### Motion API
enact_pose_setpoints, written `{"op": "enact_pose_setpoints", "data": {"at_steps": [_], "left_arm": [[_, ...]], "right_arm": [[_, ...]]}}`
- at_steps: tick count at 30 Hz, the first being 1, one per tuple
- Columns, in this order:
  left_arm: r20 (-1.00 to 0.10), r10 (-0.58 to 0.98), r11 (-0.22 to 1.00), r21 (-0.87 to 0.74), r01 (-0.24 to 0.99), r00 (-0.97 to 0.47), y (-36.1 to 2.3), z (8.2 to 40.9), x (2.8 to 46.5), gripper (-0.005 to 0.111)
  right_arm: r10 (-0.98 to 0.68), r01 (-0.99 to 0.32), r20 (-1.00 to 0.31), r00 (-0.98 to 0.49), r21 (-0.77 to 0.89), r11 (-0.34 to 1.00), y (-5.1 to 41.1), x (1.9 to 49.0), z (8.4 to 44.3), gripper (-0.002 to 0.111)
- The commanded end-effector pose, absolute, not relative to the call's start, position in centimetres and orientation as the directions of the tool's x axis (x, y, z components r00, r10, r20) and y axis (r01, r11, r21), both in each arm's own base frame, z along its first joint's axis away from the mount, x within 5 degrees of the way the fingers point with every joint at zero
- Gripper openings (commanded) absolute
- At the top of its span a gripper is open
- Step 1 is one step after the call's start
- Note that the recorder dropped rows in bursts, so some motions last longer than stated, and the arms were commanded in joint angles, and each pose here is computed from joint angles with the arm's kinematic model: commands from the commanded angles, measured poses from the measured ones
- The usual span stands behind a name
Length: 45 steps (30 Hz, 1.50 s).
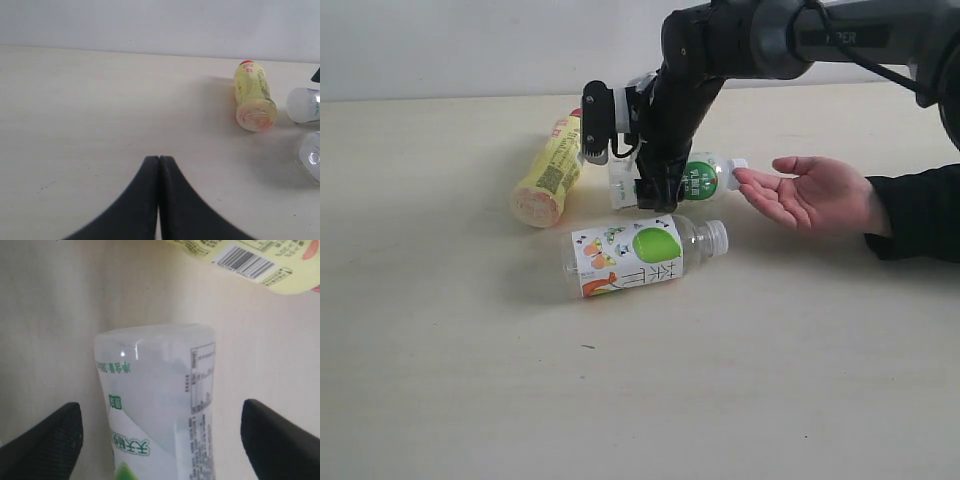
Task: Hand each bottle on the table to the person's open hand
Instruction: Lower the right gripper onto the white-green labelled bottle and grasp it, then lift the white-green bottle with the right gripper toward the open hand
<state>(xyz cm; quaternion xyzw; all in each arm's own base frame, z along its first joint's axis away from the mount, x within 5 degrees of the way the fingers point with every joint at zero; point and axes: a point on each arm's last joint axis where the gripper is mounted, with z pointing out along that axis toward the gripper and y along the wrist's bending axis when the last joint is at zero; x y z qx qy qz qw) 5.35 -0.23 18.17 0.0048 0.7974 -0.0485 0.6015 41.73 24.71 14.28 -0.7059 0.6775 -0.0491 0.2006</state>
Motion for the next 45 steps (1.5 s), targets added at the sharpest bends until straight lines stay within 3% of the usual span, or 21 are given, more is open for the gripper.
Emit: {"op": "enact_pose_setpoints", "data": {"at_steps": [1,15,31,45], "left_arm": [[-0.962,-0.049,0.995,-0.071,0.073,-0.27,-0.26,18.12,5.33,0.002],[-0.962,-0.049,0.995,-0.071,0.073,-0.27,-0.26,18.12,5.33,0.002],[-0.962,-0.049,0.995,-0.071,0.073,-0.27,-0.26,18.12,5.33,0.002],[-0.962,-0.049,0.995,-0.071,0.073,-0.27,-0.26,18.12,5.33,0.002]], "right_arm": [[-0.976,-0.937,-0.206,0.065,-0.35,0.011,24.9,41.91,13.65,0.081],[-0.977,-0.94,-0.203,0.059,-0.341,0.014,24.9,41.92,13.15,0.079],[-0.977,-0.94,-0.203,0.059,-0.341,0.014,24.9,41.92,13.15,0.002],[-0.977,-0.937,-0.206,0.062,-0.349,0.014,24.89,41.9,13.67,0.0]]}}
